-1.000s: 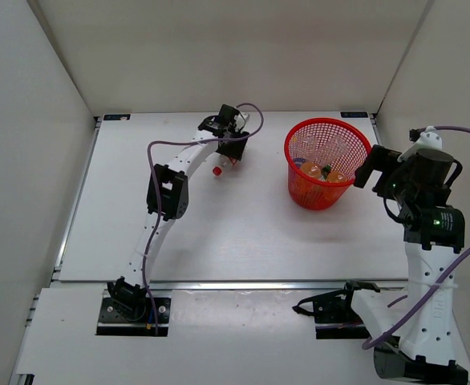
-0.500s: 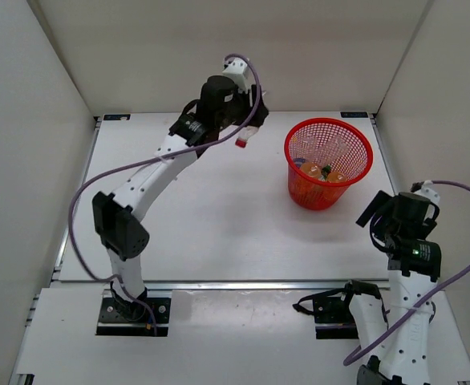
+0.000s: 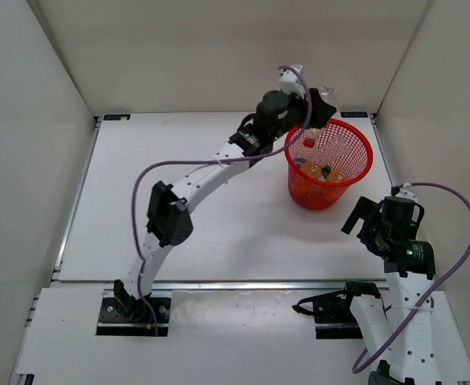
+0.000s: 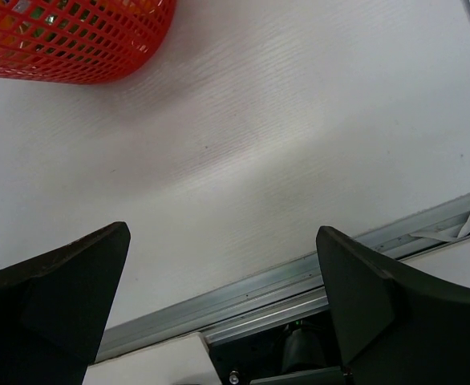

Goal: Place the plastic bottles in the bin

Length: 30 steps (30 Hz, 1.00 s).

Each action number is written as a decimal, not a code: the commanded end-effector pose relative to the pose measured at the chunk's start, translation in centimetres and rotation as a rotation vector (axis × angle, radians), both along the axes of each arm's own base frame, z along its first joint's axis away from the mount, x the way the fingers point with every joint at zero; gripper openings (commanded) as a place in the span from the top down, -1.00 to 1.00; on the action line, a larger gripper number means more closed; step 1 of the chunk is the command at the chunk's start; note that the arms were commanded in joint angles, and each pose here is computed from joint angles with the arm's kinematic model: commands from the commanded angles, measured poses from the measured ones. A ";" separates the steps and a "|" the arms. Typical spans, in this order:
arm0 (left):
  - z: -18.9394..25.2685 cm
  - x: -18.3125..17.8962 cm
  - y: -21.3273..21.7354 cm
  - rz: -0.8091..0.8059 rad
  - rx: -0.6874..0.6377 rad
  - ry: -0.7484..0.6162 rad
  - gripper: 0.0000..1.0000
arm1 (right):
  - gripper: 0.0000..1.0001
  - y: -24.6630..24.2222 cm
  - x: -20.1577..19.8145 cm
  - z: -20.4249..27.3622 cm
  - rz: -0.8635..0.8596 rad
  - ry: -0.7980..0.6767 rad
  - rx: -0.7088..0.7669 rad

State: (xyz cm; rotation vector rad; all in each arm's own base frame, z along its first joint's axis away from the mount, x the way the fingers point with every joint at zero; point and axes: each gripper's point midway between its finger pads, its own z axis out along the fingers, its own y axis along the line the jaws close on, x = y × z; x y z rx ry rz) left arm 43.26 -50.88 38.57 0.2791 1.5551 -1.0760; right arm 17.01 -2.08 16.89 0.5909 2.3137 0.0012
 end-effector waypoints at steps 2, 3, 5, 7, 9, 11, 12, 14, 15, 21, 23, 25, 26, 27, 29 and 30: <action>1.5 -1.2 -3.6 -0.039 -0.058 -0.001 -0.25 | -0.99 0.4 0.6 0.5 0.036 -0.032 0.009; 1.9 -1.4 -3.8 -0.042 -0.061 -0.005 -0.33 | -0.99 0.3 0.4 0.3 0.034 -0.015 0.009; 1.3 -2.1 -4.4 -0.070 -0.043 -0.003 -0.79 | -0.98 0.5 0.3 0.0 0.042 -0.012 0.012; 0.9 -2.6 -4.2 -0.069 -0.019 0.007 -0.97 | -1.00 0.4 0.1 -0.3 0.041 0.004 0.011; 3.0 -3.9 -2.7 -0.061 -0.004 -0.025 -0.97 | -0.98 0.4 0.2 -0.2 0.046 0.000 0.007; 3.2 -4.8 -1.5 -0.057 0.037 -0.030 -0.97 | -0.99 0.4 0.4 0.3 0.053 -0.015 -0.001; 5.3 -5.6 0.1 -0.026 0.052 -0.062 -0.97 | -1.00 0.7 0.4 0.4 0.072 -0.015 -0.001; 3.9 -6.9 2.2 0.034 0.166 -0.046 -0.97 | -0.98 0.3 0.5 0.7 0.061 -0.009 -0.021; 5.7 -8.1 4.0 0.046 0.177 -0.075 -0.98 | -0.99 0.4 0.7 1.1 0.078 -0.024 -0.033; -2.8 -9.8 19.8 0.307 0.327 0.225 -0.98 | -0.98 2.3 1.5 2.1 0.215 -0.075 -0.029; -10.8 -11.4 27.4 0.446 0.460 0.419 -0.97 | -1.00 4.2 1.5 1.7 0.309 -0.062 0.031; -14.7 -14.2 34.4 0.575 0.516 0.550 -0.97 | -0.98 6.8 1.2 0.7 0.419 -0.029 0.093; -17.4 -16.2 38.5 0.645 0.581 0.637 -0.97 | -0.98 7.9 1.2 0.5 0.451 -0.027 0.118; -20.1 -17.5 41.5 0.707 0.625 0.718 -0.98 | -0.98 9.3 1.0 0.3 0.502 -0.022 0.142; -21.9 -21.5 46.4 0.811 0.685 0.803 -0.97 | -0.98 10.7 0.8 -0.2 0.518 -0.011 0.149; -23.2 -22.9 48.0 0.844 0.713 0.852 -0.98 | -0.99 12.1 0.5 -0.4 0.554 -0.005 0.164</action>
